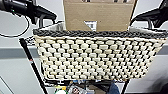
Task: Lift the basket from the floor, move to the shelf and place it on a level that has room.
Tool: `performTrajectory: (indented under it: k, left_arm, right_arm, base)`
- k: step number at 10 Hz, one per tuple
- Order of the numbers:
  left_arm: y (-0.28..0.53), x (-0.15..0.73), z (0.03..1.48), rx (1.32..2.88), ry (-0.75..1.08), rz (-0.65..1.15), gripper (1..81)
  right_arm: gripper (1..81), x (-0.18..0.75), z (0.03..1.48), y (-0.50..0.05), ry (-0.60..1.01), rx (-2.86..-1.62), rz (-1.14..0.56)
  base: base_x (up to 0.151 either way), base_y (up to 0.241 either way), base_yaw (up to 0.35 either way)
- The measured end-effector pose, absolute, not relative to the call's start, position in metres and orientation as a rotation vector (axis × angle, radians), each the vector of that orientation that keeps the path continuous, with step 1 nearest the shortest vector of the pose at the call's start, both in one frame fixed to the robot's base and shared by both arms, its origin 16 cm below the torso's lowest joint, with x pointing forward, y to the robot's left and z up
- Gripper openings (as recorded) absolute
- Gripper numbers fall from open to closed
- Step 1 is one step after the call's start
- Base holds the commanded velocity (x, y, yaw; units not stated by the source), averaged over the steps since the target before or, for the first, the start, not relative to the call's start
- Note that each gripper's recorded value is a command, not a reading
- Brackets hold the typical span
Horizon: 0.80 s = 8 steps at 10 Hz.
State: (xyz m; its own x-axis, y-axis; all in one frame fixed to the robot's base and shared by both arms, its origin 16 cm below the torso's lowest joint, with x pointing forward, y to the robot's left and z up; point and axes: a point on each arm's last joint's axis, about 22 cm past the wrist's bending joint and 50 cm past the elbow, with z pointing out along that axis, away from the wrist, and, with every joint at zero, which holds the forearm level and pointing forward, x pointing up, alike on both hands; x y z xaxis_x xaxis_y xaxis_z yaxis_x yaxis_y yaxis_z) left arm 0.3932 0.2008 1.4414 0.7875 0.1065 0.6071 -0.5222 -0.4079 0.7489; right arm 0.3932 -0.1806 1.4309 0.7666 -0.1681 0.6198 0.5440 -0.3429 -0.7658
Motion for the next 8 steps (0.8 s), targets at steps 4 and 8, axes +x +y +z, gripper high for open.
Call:
performTrajectory:
  k: [4,8]
  left_arm:
    - [0.202,0.402,1.463,1.865,-0.306,0.725,1.0]
    - [0.199,0.416,1.481,1.854,-0.292,0.744,1.0]
  right_arm:
    - [1.0,0.404,1.453,-0.177,-0.305,-1.791,-0.763]
    - [1.0,0.421,1.465,-0.171,-0.294,-1.791,-0.769]
  base:
    - [0.000,0.000,0.000]
    - [0.000,0.000,0.000]
